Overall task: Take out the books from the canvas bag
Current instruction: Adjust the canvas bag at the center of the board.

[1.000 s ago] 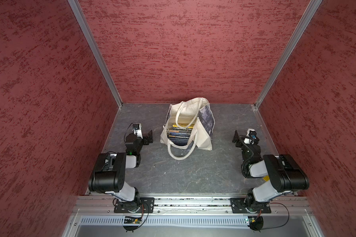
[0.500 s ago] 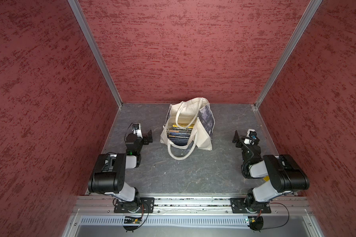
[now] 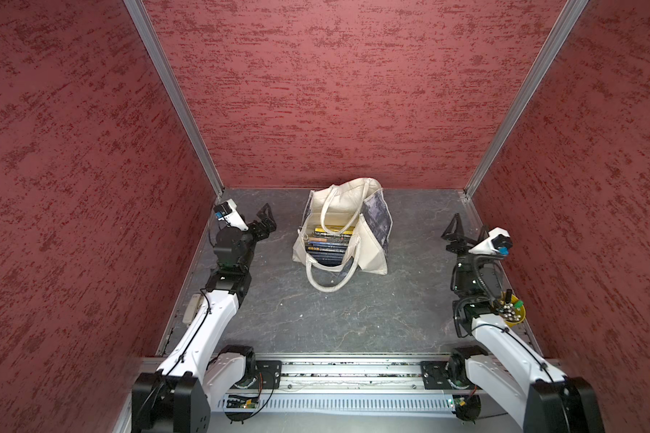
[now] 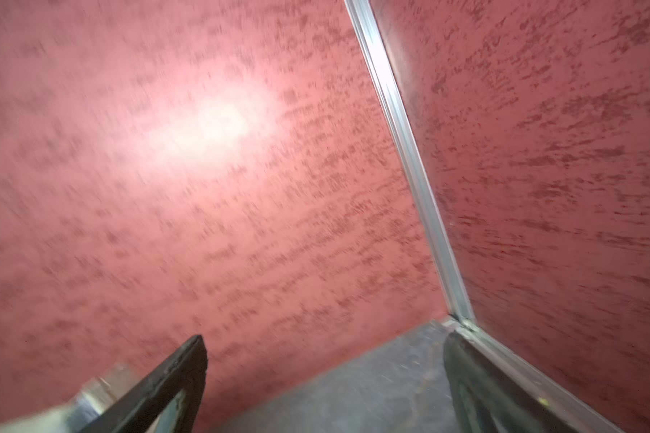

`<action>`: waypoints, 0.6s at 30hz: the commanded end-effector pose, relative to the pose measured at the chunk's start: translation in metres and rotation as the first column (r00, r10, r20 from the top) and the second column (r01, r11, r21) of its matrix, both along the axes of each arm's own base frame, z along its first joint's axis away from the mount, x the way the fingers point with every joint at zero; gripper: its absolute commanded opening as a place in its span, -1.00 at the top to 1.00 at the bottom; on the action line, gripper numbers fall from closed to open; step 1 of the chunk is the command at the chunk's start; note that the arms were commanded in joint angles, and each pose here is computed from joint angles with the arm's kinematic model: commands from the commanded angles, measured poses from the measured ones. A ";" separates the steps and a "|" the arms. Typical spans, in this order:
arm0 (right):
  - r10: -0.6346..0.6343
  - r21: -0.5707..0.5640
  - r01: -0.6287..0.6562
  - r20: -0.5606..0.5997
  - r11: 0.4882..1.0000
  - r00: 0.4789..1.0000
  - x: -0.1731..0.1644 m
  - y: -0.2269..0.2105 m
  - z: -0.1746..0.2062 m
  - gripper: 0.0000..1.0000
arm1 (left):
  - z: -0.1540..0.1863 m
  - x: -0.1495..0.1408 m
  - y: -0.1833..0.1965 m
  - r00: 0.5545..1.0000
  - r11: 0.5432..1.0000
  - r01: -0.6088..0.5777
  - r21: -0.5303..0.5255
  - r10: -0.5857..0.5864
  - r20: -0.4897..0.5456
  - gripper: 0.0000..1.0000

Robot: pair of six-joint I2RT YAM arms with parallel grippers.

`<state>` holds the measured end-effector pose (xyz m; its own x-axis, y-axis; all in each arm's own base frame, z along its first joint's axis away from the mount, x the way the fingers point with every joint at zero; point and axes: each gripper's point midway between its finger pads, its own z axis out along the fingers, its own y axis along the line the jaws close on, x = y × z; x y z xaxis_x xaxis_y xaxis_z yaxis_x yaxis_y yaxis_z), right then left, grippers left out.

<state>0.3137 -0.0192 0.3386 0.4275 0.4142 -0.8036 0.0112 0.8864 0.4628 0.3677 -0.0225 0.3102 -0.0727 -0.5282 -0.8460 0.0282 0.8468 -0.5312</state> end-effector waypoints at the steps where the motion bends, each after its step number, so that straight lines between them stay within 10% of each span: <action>1: 0.202 0.232 -0.182 -0.066 0.956 0.977 0.007 0.019 -0.028 -0.98 | -0.028 -0.021 -0.020 0.977 0.965 0.082 -0.251 -0.127 -0.169 -0.99; 5: 0.332 0.222 -0.282 -0.236 0.933 0.913 0.032 0.049 -0.041 -0.98 | -0.026 -0.030 -0.038 0.957 0.947 0.140 -0.289 -0.204 -0.205 -1.00; 18: 0.487 0.264 -0.410 -0.450 0.873 0.748 0.025 0.093 -0.066 -0.98 | -0.019 -0.059 -0.123 0.819 0.945 0.308 0.108 -0.206 -0.535 -0.99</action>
